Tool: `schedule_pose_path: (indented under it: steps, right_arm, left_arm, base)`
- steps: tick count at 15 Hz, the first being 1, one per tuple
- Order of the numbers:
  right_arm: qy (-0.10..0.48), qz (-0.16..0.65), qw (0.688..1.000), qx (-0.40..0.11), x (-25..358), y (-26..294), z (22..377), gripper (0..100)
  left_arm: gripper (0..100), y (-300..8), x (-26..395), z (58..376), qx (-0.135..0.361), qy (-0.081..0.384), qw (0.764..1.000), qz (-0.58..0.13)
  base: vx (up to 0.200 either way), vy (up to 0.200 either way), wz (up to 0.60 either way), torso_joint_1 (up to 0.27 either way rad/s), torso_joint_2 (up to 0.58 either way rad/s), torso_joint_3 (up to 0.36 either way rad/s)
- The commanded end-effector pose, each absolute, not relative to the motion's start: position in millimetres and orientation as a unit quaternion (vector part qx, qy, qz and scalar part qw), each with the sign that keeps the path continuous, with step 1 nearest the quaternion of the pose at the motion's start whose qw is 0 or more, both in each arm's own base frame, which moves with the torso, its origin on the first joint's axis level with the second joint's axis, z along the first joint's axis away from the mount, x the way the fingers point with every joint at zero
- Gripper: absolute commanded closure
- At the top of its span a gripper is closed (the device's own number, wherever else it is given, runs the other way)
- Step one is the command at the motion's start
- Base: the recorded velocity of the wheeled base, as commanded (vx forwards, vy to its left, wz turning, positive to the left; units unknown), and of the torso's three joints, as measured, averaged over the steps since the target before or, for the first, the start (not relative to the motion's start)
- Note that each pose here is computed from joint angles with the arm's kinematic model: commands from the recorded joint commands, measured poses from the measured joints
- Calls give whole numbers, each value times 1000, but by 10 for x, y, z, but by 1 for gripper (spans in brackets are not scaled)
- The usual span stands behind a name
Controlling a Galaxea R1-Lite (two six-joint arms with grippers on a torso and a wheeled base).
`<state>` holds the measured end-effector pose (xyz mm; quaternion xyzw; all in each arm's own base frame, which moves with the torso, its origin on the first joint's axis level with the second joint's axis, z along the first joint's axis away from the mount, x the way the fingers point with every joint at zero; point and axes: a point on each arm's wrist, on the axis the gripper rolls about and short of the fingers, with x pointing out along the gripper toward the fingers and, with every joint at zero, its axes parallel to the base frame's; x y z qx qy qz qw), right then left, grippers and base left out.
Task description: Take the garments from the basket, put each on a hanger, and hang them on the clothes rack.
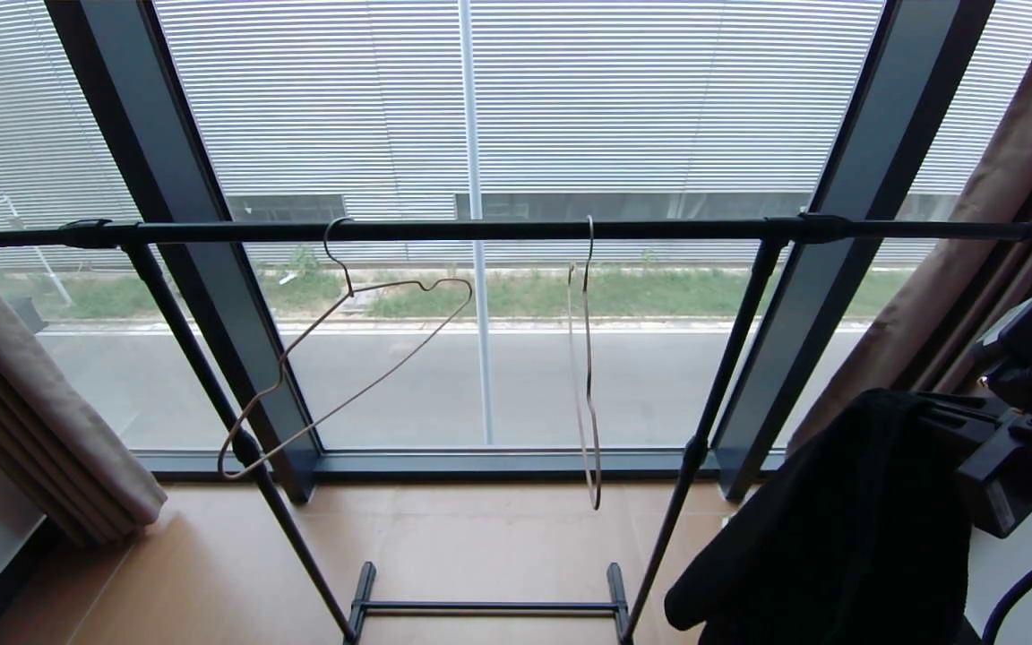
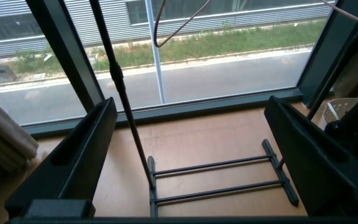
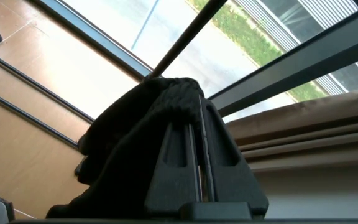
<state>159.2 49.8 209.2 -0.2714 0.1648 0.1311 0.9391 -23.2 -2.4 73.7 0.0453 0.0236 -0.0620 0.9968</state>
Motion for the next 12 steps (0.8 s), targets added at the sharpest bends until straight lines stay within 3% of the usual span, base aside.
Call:
schedule_pose_path:
  steps: [1,4,8,9,11,12]
  right_arm:
    - [165,134,939,-272,1591,506,2091,100]
    - [154,149,938,-272,1570,576,2119,100]
    - [157,148,952,-217,1613,725,2180,100]
    - [160,152,956,-193,1632,787,2204,100]
    - [168,151,956,-187,1704,880,2196,100]
    - [175,144,959,-169,1771,941,2192,100]
  left_arm:
    - [0,-24,-231,737,44,24,997,-62]
    - [0,-24,-231,738,45,25,997,-65]
    - [0,-22,-190,750,48,55,995,-61]
    - [0,-25,-181,756,69,61,996,-21]
    - [0,-33,-172,781,92,64,993,-39]
    - [0,-48,-108,934,99,84,988,-84]
  base:
    - [0,0,0,0,0,0]
    - [0,0,0,0,0,0]
    - [0,0,0,0,0,0]
    - [0,0,0,0,0,0]
    - [0,0,0,0,0,0]
    - [0,0,0,0,0,0]
